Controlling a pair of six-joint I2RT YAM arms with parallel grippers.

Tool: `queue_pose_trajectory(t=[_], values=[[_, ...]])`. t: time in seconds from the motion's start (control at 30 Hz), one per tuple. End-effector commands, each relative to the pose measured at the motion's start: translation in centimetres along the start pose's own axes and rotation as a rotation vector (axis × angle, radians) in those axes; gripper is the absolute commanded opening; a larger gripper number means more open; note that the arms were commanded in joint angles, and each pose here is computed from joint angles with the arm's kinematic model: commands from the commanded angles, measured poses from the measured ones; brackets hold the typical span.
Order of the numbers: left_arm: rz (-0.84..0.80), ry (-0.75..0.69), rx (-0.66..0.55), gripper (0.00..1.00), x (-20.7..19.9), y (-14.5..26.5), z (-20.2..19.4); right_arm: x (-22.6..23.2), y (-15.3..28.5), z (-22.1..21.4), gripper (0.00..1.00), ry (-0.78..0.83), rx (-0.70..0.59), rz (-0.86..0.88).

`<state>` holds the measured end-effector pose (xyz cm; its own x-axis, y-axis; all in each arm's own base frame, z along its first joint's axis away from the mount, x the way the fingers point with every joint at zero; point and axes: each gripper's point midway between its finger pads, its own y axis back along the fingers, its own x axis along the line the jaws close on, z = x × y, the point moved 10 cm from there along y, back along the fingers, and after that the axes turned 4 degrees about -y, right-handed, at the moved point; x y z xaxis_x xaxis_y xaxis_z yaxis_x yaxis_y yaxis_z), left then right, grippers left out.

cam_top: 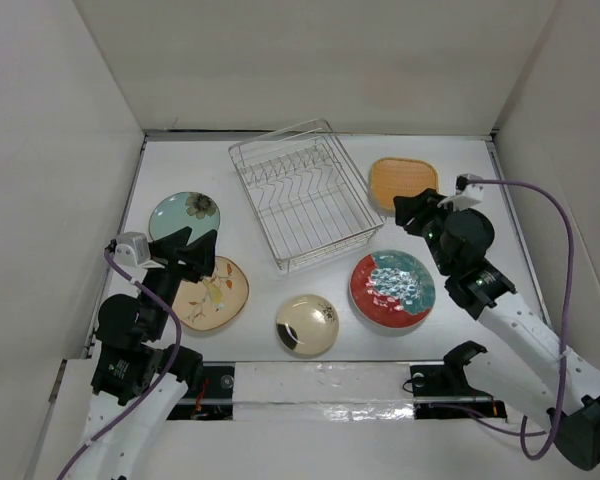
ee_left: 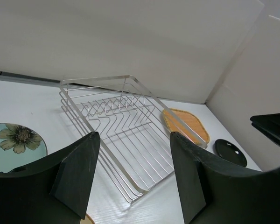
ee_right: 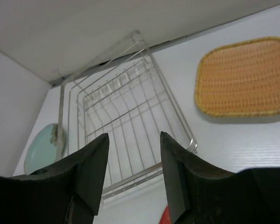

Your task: Load the plates into the dish rack

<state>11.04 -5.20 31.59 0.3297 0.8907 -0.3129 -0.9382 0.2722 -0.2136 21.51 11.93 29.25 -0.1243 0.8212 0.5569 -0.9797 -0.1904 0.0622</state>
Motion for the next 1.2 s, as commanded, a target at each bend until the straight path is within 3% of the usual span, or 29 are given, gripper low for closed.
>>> queue_pose_trajectory(t=[0.0, 0.03, 0.1, 0.13, 0.23, 0.37, 0.4, 0.5, 0.53, 0.6, 0.73, 0.8, 0.9, 1.17], values=[[-0.041, 0.003, -0.058, 0.57, -0.4, 0.1, 1.0, -0.5, -1.6, 1.5, 0.45, -0.032, 0.009, -0.013], [-0.041, 0.001, -0.055, 0.56, -0.4, 0.1, 0.9, -1.5, -2.7, 1.6, 0.28, -0.044, 0.024, -0.056], [-0.044, -0.001, -0.054, 0.54, -0.5, 0.1, 1.0, -2.8, -3.6, 1.4, 0.14, -0.049, 0.035, -0.09], [-0.044, -0.002, -0.054, 0.52, -0.5, 0.1, 1.0, -3.4, -3.9, 1.4, 0.01, -0.075, 0.033, -0.104], [-0.086, -0.009, -0.042, 0.46, -0.8, 0.1, 0.8, -5.7, -4.8, 0.9, 0.0, -0.133, -0.008, -0.154], [-0.114, -0.015, -0.037, 0.31, -1.0, 0.1, 0.8, -9.1, -6.3, 0.2, 0.0, -0.225, -0.055, -0.268], [-0.117, -0.016, -0.036, 0.17, -1.0, 0.1, 0.7, -10.1, -6.9, -0.5, 0.0, -0.241, -0.044, -0.307], [-0.119, -0.02, -0.026, 0.0, -1.0, 0.1, 0.6, -12.2, -8.2, -1.7, 0.43, -0.28, -0.061, -0.406], [-0.114, -0.02, -0.026, 0.0, -1.0, 0.1, 0.6, -12.7, -8.6, -1.8, 0.67, -0.307, -0.077, -0.423], [-0.109, -0.017, -0.024, 0.0, -0.9, 0.1, 0.6, -13.5, -9.2, -2.5, 0.78, -0.347, -0.062, -0.44], [-0.116, -0.014, -0.021, 0.0, -1.1, 0.1, 0.6, -14.6, -10.6, -3.8, 0.8, -0.434, -0.066, -0.451], [-0.108, -0.016, -0.021, 0.17, -1.0, 0.0, 0.6, -14.7, -11.1, -4.1, 0.78, -0.47, -0.071, -0.45], [-0.107, -0.016, -0.025, 0.27, -1.0, 0.1, 0.7, -15.2, -11.8, -4.9, 0.77, -0.5, -0.054, -0.467], [-0.101, -0.022, -0.014, 0.3, -0.9, -0.2, 0.5, -18.2, -13.6, -6.6, 0.72, -0.635, -0.036, -0.532]])
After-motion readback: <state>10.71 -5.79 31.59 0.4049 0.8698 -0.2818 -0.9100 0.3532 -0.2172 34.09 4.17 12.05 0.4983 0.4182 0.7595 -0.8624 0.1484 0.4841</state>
